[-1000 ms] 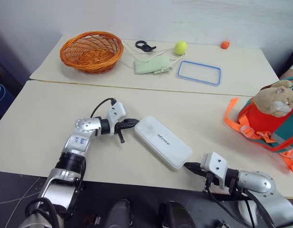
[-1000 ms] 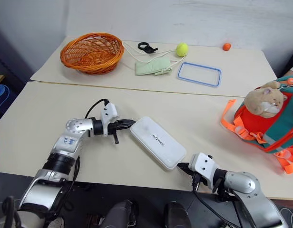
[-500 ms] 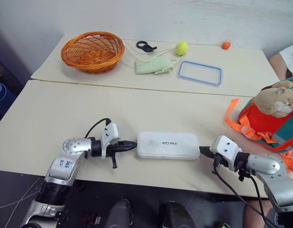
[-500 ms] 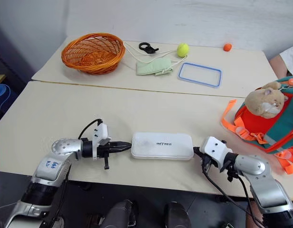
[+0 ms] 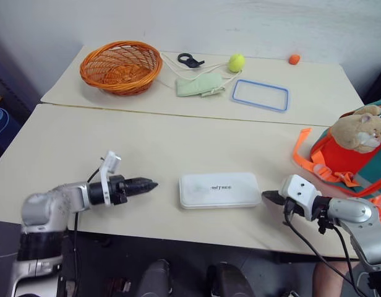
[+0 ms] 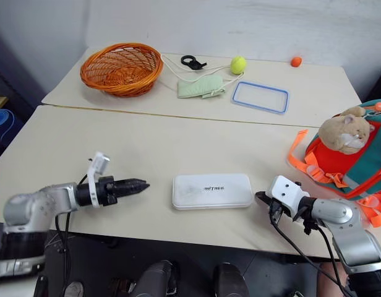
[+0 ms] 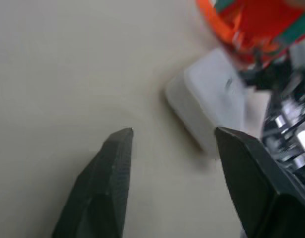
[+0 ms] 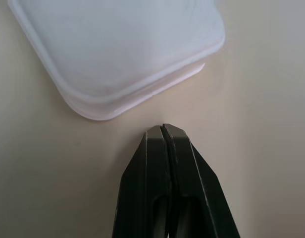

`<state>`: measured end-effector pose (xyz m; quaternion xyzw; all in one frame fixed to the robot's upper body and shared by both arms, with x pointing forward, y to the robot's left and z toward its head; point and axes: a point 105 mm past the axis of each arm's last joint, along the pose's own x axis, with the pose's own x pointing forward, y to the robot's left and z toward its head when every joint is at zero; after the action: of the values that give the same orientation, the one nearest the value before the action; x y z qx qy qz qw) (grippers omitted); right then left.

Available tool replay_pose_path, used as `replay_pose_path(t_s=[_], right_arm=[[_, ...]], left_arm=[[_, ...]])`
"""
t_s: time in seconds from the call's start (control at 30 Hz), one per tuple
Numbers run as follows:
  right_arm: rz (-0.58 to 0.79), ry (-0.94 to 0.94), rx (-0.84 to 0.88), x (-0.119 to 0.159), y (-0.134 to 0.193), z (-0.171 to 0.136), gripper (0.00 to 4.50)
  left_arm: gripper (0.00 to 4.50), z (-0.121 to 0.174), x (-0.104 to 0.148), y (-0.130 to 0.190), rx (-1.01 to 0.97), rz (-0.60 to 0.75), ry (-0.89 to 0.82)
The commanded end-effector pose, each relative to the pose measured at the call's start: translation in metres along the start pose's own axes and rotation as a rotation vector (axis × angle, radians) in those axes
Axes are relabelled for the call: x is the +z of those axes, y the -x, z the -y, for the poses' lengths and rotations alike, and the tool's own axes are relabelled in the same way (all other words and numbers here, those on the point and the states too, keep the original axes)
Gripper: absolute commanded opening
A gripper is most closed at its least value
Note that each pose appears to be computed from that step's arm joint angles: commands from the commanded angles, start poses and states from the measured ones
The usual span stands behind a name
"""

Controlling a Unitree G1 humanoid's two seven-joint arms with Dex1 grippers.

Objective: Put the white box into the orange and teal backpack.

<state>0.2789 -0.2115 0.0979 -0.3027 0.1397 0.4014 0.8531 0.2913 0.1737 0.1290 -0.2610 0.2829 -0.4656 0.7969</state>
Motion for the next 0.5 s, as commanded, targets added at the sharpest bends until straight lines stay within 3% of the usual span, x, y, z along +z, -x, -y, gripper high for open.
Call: replay_pose_path(t_s=[0.03, 0.1, 0.2, 0.5], right_arm=[[0.018, 0.041, 0.014, 0.009, 0.003, 0.006, 0.00], [0.022, 0.048, 0.028, 0.011, 0.001, 0.005, 0.00], [0.034, 0.062, 0.047, 0.016, -0.006, 0.005, 0.00], [0.067, 0.094, 0.101, 0.028, -0.025, -0.001, 0.00]], left_arm=[[3.92, 0.011, -0.011, -0.007, -0.034, -0.079, 0.176], [4.47, 0.006, -0.017, -0.015, 0.010, -0.130, 0.212], [4.47, 0.006, -0.035, -0.029, 0.002, -0.253, 0.289], [4.47, 0.007, -0.028, -0.069, -0.049, -0.207, 0.469]])
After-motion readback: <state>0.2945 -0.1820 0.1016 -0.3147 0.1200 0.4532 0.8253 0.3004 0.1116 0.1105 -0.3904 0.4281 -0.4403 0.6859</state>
